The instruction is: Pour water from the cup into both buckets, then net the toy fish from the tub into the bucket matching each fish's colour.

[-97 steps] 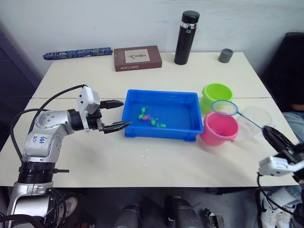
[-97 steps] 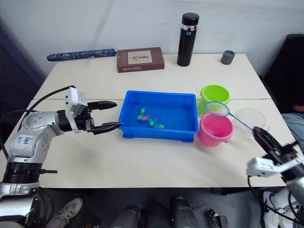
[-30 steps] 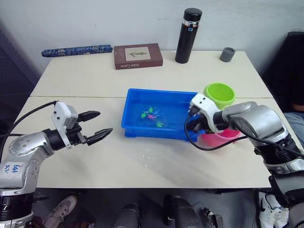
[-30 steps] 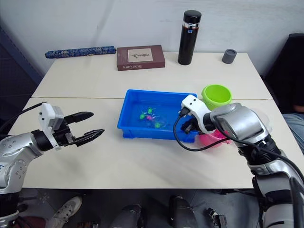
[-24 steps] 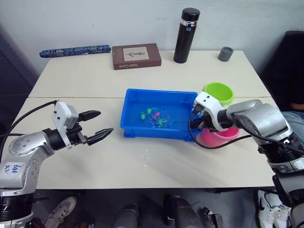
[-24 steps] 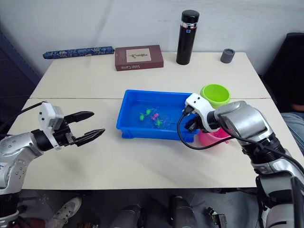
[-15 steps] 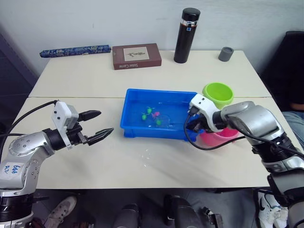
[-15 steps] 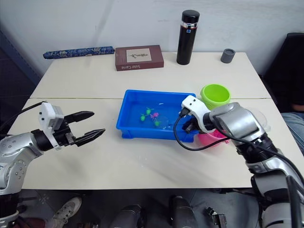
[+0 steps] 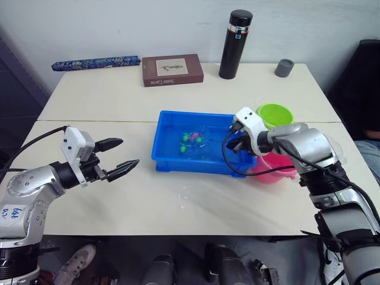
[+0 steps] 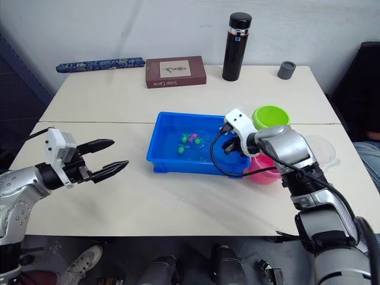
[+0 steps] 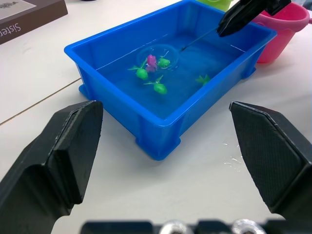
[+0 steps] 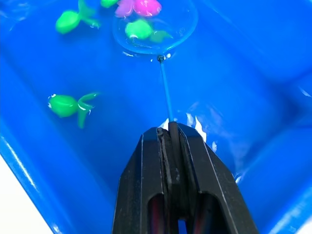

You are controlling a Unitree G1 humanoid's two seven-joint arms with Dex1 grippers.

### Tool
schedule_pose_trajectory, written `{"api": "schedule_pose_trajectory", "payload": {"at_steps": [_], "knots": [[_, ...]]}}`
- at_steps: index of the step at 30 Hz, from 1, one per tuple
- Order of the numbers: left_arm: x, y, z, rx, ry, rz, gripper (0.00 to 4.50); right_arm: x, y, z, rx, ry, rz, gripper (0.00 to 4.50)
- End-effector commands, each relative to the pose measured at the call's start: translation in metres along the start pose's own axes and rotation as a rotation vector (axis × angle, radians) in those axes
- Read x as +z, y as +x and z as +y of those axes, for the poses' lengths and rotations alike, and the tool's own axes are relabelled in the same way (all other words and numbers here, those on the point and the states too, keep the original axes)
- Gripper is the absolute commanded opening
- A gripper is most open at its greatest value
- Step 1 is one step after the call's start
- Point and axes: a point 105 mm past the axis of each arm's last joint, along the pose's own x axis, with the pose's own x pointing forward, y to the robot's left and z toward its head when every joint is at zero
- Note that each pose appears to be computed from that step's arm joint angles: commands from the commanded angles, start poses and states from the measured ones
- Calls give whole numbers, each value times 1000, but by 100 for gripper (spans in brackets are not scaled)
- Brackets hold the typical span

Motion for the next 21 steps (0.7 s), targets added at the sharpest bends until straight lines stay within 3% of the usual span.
{"api": "schedule_pose_trajectory", "payload": {"at_steps": [1,13,21], "knots": [[14,-2,0,-6,47,-32,447,13,-16,-1,-1,-14,-61,0],[15,2,0,-19,49,-37,447,15,-27,-1,20,3,-109,0],[22,6,-2,-64,64,-54,447,13,-58,4,78,-23,-191,0]]}}
